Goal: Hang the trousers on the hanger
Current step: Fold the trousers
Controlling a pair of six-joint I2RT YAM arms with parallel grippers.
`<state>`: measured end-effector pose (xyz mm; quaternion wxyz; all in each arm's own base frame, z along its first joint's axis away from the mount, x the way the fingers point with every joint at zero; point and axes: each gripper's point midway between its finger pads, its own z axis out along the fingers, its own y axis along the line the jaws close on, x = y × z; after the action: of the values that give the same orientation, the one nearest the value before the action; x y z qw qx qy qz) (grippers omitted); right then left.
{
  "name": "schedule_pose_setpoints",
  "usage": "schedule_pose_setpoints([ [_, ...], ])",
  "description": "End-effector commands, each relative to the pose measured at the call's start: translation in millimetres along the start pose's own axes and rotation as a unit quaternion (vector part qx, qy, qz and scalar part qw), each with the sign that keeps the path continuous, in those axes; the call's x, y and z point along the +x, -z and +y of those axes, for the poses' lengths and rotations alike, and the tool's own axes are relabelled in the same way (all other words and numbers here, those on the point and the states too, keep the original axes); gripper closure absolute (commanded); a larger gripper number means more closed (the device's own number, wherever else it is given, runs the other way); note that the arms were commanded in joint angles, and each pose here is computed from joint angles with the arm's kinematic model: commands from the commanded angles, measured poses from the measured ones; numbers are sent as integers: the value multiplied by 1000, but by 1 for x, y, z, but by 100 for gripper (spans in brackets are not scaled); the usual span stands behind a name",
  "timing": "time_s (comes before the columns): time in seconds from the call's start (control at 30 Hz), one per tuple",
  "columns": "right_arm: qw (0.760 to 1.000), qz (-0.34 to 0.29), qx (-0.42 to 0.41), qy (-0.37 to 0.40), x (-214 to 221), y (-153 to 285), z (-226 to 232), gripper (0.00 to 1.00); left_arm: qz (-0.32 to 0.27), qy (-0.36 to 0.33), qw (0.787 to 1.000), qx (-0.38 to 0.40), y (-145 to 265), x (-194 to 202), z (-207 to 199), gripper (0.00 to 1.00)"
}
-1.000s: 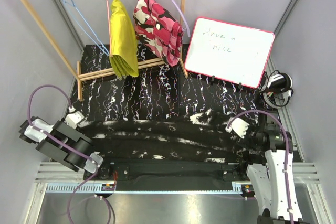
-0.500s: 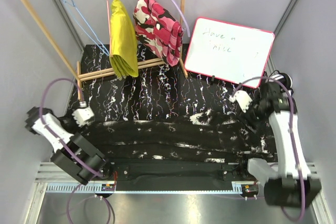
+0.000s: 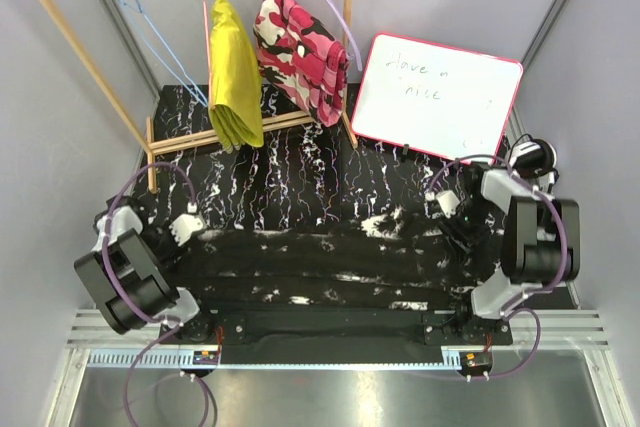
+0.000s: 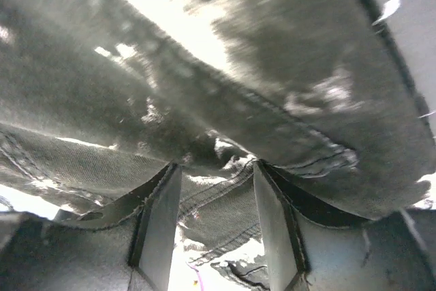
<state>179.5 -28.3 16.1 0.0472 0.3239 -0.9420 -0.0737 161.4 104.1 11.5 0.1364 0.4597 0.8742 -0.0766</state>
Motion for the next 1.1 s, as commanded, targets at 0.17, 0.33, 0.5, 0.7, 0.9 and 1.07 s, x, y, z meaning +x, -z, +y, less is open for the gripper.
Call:
schedule_pose_setpoints([
  [0.17,991,-89,96,-42,-97,15,-93,47,11,81,994,-77,-18,-24,95,45],
  [0.33,987,-115,103,-33,-105,49,-90,45,-12,50,996,-76,2,-43,95,42],
  [0.5,984,-153,91,16,-85,92,-49,41,-57,10,997,-49,48,-62,70,38],
  [0.7,986,-146,36,66,-59,88,-4,43,-88,-65,994,2,57,-76,34,34],
  [0.9,984,-133,43,109,-70,60,25,44,-124,-111,986,25,36,-98,14,31],
  [1.07,980,-142,44,129,-89,47,44,44,-134,-141,981,18,12,-112,7,30],
])
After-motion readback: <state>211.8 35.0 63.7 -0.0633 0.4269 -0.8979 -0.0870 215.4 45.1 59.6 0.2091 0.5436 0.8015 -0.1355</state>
